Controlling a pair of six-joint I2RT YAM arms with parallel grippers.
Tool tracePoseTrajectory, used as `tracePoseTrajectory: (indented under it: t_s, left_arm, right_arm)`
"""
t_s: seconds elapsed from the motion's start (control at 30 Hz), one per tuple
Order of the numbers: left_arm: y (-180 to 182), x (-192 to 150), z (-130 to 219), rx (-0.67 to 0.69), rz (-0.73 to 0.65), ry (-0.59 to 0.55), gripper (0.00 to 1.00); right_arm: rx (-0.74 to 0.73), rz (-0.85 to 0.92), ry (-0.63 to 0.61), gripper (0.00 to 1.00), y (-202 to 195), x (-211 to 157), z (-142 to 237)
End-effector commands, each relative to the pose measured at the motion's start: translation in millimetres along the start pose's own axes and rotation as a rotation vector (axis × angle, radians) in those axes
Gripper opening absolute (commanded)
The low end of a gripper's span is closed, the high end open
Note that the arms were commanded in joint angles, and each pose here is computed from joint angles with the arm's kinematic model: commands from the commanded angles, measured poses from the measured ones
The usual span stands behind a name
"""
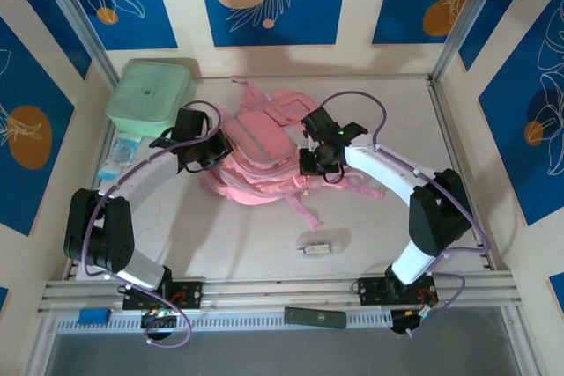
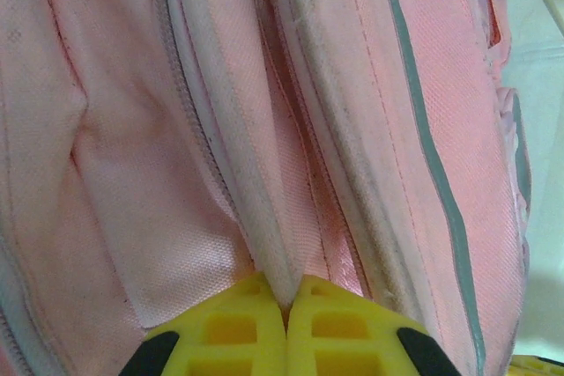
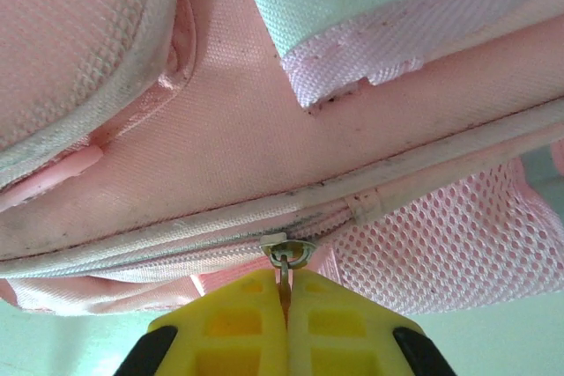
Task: Pack the student bag
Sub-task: Zip the student bag at the center of the table, then rotate the student bag at the center of the table.
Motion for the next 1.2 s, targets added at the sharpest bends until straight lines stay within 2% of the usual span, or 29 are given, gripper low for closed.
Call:
tracePoseTrajectory:
  t_s: [0.0,0.13,0.23,0.33,0.47,0.67,0.9,1.17]
  left_arm:
    - [-8,18,14,0.004,-0.073,-0.087,0.13]
    - [-9,9,30,0.015,-0.1,-0.09,0.38]
    - [-7,-2,44,0.021,-0.103,-0.097,0.45]
    - [-5,-19,50,-0.006,-0.078,-0.086,0.47]
    - [-13,-44,45,-0.081,-0.043,-0.065,0.5]
    - [-44,-71,34,-0.104,-0.103,-0.041,0.51]
    - [-65,-83,20,-0.127,-0.129,-0.052,0.51]
    - [-64,-90,11,-0.115,-0.105,-0.062,0.5]
  right_arm:
    - [0.011,-0.019,0.028,0.17,1,-6,7]
    - [0.064,-0.017,0.007,0.29,-1,-10,23]
    - [0.102,-0.056,0.024,0.32,-9,-14,32]
    - [0.135,-0.088,0.031,0.35,-17,-20,33]
    - [0.178,-0.175,0.113,0.37,-21,-25,15]
    - [0.279,-0.237,0.112,0.4,-9,-11,18]
    - [0.341,-0.324,0.132,0.47,10,19,19]
    - [0.37,-0.375,0.129,0.44,23,45,-3]
Point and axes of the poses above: each hand's point on the last joint's axis, 136 mm out from that joint toward the fingers, its own z axis back along the fingers, its own y axis along the line the jaws close on, x = y × z, the point moved 10 cm from there along z, back along the fingers, and after that the axes turned 12 degrees about -z, right-handed, at the moved point
